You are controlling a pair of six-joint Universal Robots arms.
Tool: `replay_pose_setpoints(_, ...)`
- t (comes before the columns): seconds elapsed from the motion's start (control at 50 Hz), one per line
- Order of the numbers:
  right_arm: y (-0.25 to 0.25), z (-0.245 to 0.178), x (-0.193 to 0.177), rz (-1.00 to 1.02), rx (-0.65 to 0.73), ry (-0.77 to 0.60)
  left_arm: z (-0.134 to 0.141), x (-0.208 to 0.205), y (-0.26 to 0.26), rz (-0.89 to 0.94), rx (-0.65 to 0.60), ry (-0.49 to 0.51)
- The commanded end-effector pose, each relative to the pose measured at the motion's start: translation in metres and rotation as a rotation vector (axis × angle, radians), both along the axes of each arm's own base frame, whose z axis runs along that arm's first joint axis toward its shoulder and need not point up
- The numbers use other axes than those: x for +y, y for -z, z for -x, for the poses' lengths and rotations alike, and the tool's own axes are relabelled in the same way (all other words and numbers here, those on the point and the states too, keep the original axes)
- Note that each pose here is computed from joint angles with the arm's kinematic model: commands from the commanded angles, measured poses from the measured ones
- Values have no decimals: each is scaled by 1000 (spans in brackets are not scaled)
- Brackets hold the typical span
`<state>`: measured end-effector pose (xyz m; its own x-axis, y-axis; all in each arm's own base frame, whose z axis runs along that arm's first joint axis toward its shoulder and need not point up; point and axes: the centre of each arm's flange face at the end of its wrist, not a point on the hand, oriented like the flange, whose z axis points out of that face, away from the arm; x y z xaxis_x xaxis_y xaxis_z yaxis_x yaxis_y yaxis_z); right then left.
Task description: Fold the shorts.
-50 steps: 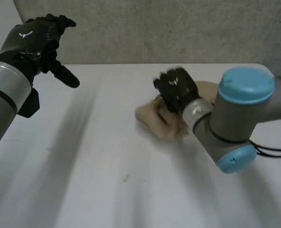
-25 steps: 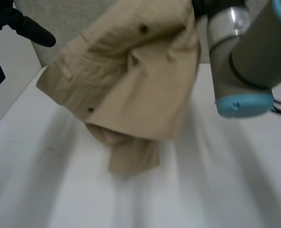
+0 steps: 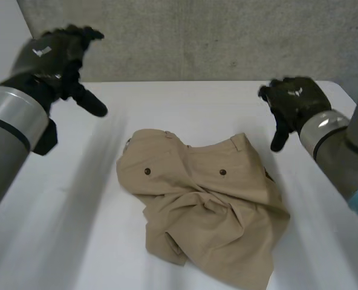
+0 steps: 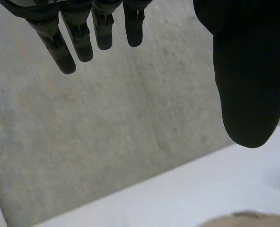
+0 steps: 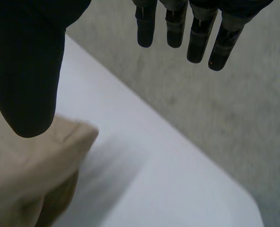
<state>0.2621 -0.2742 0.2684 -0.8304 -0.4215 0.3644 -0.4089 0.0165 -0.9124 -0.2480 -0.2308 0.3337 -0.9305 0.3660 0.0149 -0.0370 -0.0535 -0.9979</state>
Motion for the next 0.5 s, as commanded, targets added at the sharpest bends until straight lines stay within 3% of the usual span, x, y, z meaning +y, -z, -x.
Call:
replay_pose_setpoints(0.02,0,-27,12,58,79,-309,20,17,38,-126,-65,66)
replay_pose_setpoints(0.16,37,-40,9,136,340,-480,23,49,75,-233,-129,50)
replay_pose_setpoints(0.22,47,-40,6,171,436,-501,35,92,96,-279,-195,136)
replay_pose_setpoints(0.28,56,-38,1,212,530,-518,40,110,107,-301,-229,181)
replay_pose_setpoints(0.5,75,-15,-34,201,608,-479,60,137,148,-381,-342,287)
